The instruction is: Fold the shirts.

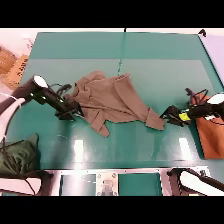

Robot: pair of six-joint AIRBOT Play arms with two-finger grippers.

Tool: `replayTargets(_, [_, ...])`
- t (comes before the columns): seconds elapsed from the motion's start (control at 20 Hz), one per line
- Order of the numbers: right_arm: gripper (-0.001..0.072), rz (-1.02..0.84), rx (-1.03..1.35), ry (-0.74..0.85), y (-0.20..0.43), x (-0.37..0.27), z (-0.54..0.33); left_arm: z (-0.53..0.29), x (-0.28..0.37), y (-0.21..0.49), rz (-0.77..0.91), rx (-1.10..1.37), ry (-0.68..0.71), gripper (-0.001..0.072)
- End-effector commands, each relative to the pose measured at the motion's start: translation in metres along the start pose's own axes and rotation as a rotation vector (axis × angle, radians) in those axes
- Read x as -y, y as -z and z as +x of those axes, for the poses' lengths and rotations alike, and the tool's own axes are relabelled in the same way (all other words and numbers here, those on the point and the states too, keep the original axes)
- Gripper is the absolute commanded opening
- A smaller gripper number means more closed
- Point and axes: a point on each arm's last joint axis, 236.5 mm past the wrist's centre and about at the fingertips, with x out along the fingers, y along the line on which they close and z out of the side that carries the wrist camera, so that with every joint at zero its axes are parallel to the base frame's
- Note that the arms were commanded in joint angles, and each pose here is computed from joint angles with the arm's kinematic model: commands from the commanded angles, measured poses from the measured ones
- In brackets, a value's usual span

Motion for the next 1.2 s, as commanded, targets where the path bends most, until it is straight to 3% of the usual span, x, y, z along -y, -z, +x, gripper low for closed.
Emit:
replayTargets(0.0, [0.0568,-0.086,-0.078,-0.023,0.008,-0.017,0.03,0.028,0.011,-0.029,-0.008,0.153,-0.002,0.0709])
replayTargets(0.1, [0.0563,-0.105,-0.097,-0.024,0.011,-0.024,0.038,0.032,0.016,-0.039,-0.021,0.192,-0.003,0.0687])
replayTargets(0.2, [0.0537,-0.111,-0.104,-0.035,0.013,-0.029,0.038,0.034,0.017,-0.033,0.004,0.165,-0.003,0.0166])
replayTargets(0.25, [0.0361,-0.114,-0.108,-0.037,0.012,-0.031,0.036,0.035,0.018,-0.028,0.024,0.144,-0.001,0.0022])
replayTargets(0.35, [0.0066,-0.129,-0.12,-0.046,0.012,-0.036,0.029,0.033,0.021,-0.018,0.055,0.105,0.007,0.0023])
replayTargets(0.4, [0.0015,-0.14,-0.12,-0.051,0.01,-0.04,0.025,0.028,0.026,-0.016,0.075,0.092,0.013,0.0023])
replayTargets(0.6, [0.0015,-0.248,-0.003,-0.127,-0.018,-0.091,-0.035,-0.04,0.075,-0.029,0.228,0.236,0.02,0.0022])
replayTargets(0.8, [0.0015,-0.471,0.401,-0.254,-0.051,-0.193,-0.179,-0.193,0.181,-0.021,0.517,0.615,0.03,0.0023])
replayTargets(0.95, [0.0015,-0.593,0.769,-0.299,-0.042,-0.254,-0.307,-0.323,0.254,0.033,0.735,0.965,-0.003,0.0023])
replayTargets(1.15, [0.0016,-0.697,1.144,-0.373,0.013,-0.298,-0.431,-0.449,0.315,0.139,0.938,1.351,-0.05,0.0023])
